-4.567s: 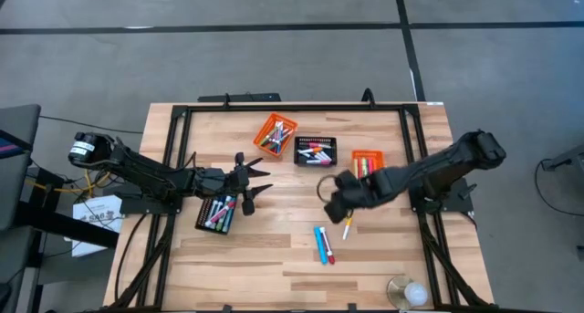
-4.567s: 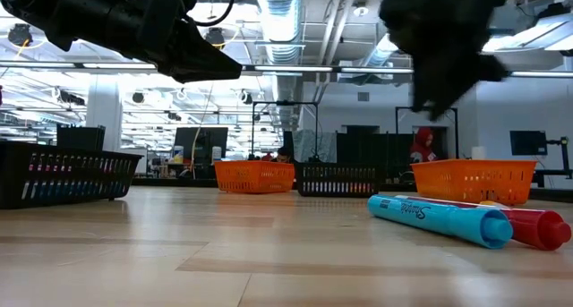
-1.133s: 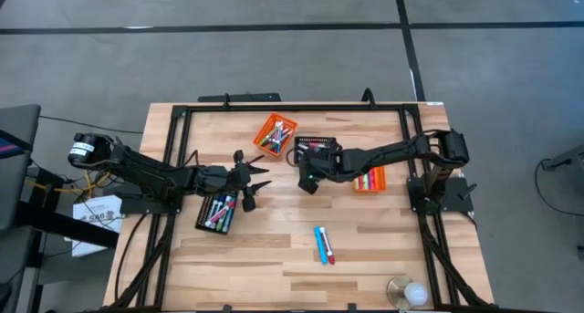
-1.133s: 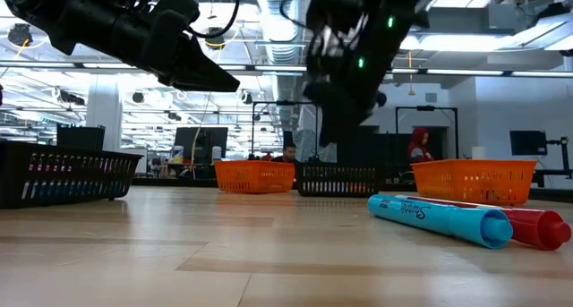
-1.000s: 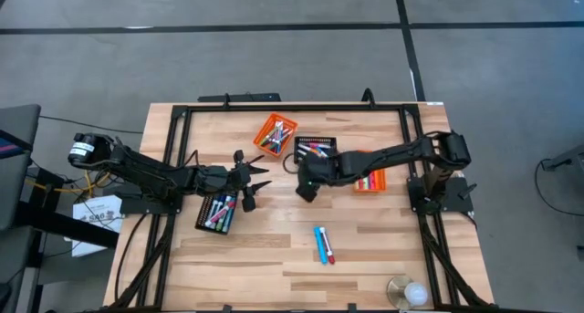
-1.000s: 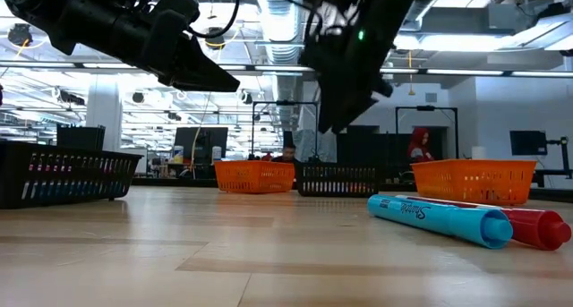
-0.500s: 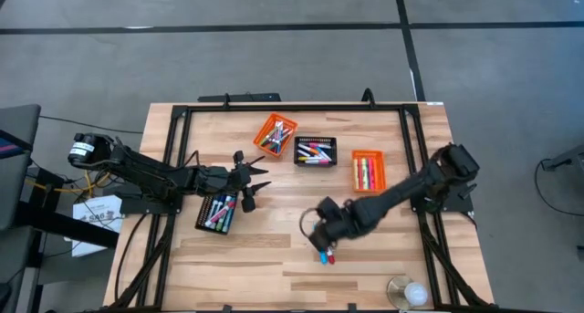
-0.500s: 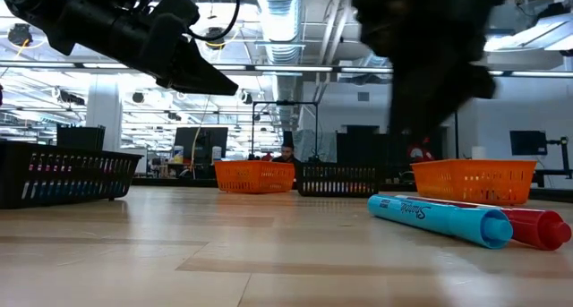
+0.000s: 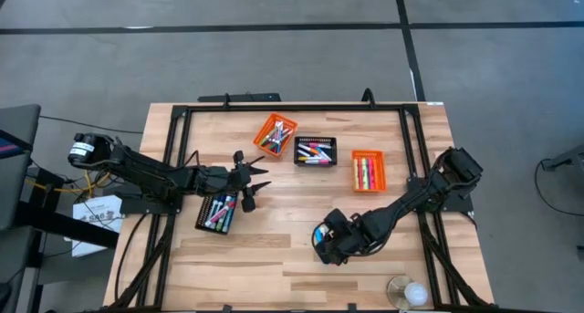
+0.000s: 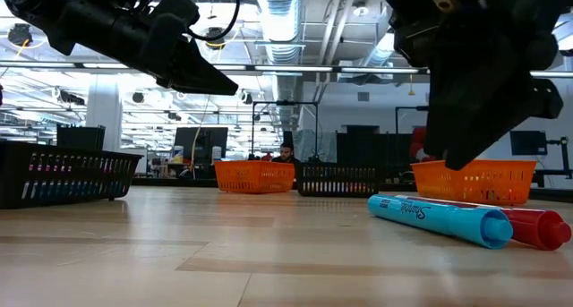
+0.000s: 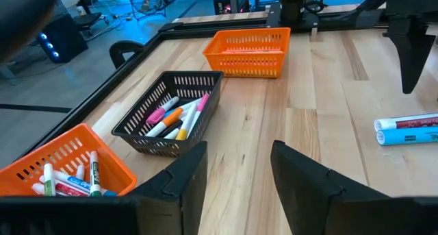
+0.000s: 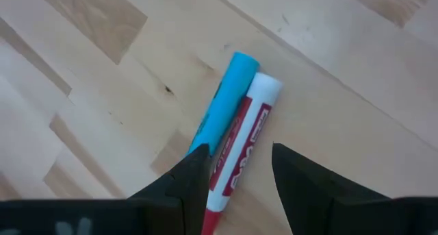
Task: Pick & Place Markers
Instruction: Put the red marker into the bottom black bin
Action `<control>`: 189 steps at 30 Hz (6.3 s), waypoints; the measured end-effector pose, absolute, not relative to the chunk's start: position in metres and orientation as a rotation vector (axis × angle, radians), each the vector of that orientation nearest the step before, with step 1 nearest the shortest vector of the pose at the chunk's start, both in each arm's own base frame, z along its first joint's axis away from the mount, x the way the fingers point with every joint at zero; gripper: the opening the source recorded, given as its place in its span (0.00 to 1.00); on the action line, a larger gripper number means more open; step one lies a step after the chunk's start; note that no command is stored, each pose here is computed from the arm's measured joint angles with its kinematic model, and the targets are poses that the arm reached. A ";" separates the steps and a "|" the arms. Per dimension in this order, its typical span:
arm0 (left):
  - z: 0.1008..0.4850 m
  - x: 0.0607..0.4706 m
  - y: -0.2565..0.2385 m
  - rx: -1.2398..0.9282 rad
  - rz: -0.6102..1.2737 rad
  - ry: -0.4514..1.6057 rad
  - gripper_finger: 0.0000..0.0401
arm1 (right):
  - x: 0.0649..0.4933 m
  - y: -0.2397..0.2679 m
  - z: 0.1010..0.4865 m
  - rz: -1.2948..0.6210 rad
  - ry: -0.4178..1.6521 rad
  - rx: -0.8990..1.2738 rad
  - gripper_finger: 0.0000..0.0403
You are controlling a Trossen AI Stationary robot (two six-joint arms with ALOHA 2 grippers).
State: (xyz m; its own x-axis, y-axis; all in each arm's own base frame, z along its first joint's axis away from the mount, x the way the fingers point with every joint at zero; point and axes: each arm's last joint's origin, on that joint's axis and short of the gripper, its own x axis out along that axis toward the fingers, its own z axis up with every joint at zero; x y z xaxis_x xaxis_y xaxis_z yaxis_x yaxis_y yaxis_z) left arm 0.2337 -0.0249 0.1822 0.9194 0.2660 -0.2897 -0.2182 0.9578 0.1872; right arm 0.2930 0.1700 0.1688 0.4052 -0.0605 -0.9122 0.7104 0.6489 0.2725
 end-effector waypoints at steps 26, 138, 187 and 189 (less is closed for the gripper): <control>0.182 0.234 -0.025 0.135 0.253 0.317 0.39 | 0.314 0.168 0.127 -0.524 1.218 0.577 0.28; 0.205 0.239 -0.035 -0.115 -0.072 0.078 0.20 | 0.375 0.068 0.242 -0.179 0.365 -0.016 0.48; 0.195 0.119 -0.042 -0.986 0.396 0.850 0.19 | 0.343 0.015 0.320 -0.266 0.187 -0.376 0.54; 0.193 0.121 -0.043 -0.976 0.407 0.864 0.20 | 0.343 0.013 0.320 -0.271 0.188 -0.376 0.54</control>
State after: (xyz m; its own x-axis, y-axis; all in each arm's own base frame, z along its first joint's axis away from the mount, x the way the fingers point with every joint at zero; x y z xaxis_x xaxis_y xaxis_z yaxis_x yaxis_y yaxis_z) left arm 0.1212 -0.0426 0.1934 0.6105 -0.0684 -0.7891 -0.6519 0.5224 -0.5497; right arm 0.3429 0.0129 0.3200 0.9468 -0.2942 -0.1307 0.2249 0.8950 -0.3852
